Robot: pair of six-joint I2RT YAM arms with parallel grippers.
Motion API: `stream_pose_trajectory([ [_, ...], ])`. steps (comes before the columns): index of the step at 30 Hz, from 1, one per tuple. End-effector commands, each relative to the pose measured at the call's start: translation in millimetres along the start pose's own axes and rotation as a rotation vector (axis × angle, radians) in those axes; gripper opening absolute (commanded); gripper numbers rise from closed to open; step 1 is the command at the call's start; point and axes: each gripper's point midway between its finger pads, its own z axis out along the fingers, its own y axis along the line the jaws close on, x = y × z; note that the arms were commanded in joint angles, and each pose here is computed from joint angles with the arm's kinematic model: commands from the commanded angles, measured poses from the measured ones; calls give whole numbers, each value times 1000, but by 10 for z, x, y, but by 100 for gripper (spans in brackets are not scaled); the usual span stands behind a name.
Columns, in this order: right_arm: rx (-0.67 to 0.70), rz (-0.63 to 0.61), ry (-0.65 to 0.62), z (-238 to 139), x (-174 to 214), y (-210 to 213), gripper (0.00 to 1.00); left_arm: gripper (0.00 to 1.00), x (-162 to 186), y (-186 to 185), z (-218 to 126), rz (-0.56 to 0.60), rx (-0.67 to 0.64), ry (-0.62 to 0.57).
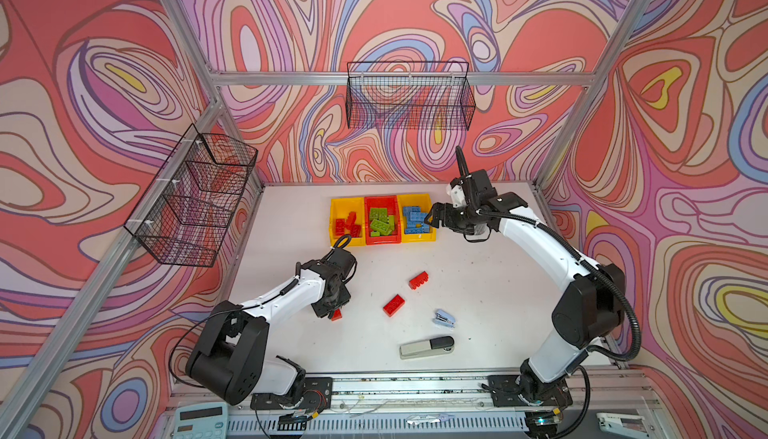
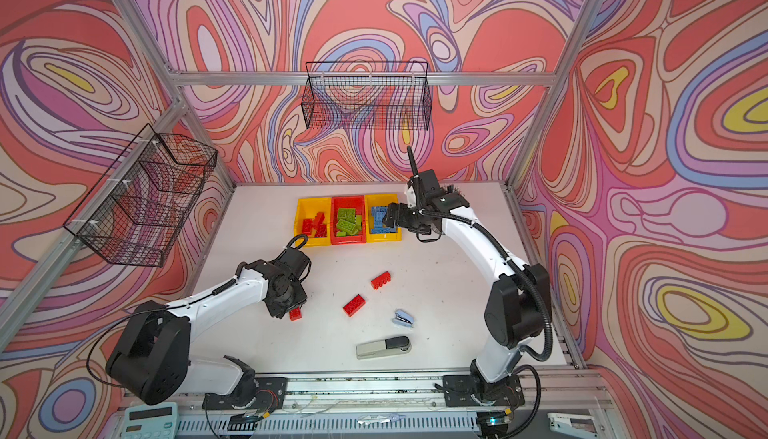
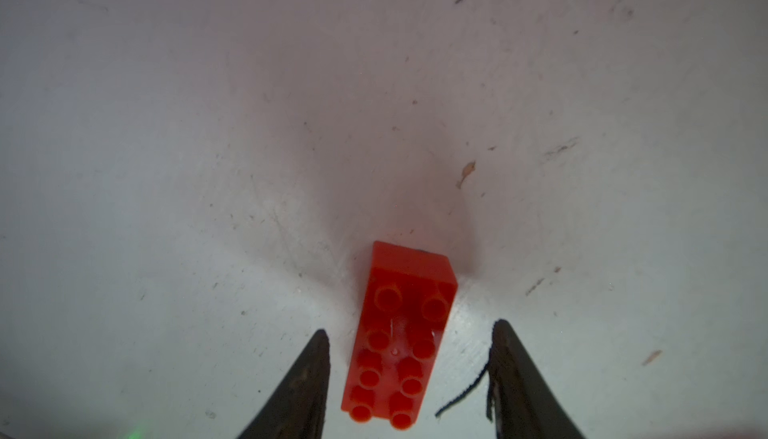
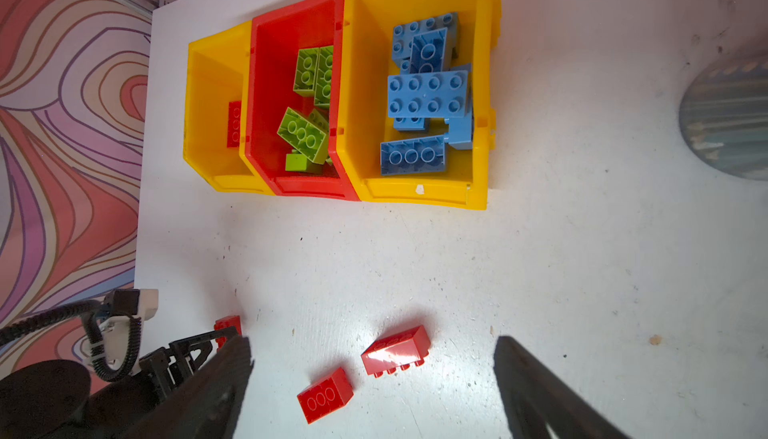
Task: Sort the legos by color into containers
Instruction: 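Lower the left gripper and close it on another red brick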
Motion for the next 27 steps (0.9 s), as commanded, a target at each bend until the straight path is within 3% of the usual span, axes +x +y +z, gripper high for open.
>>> stream_pose_trajectory([
  [1, 15, -3, -6, -86, 65, -15, 96, 44, 77, 48, 104, -25, -19, 20],
  [10, 32, 6, -3, -97, 63, -37, 95, 11, 56, 33, 108, 24, -72, 41],
  [18, 38, 4, -24, -114, -29, -14, 96, 10, -372, -264, -291, 116, -66, -69],
  [27, 62, -1, -54, -136, -127, -26, 96, 10, -1198, -1001, -670, 222, -21, -206],
])
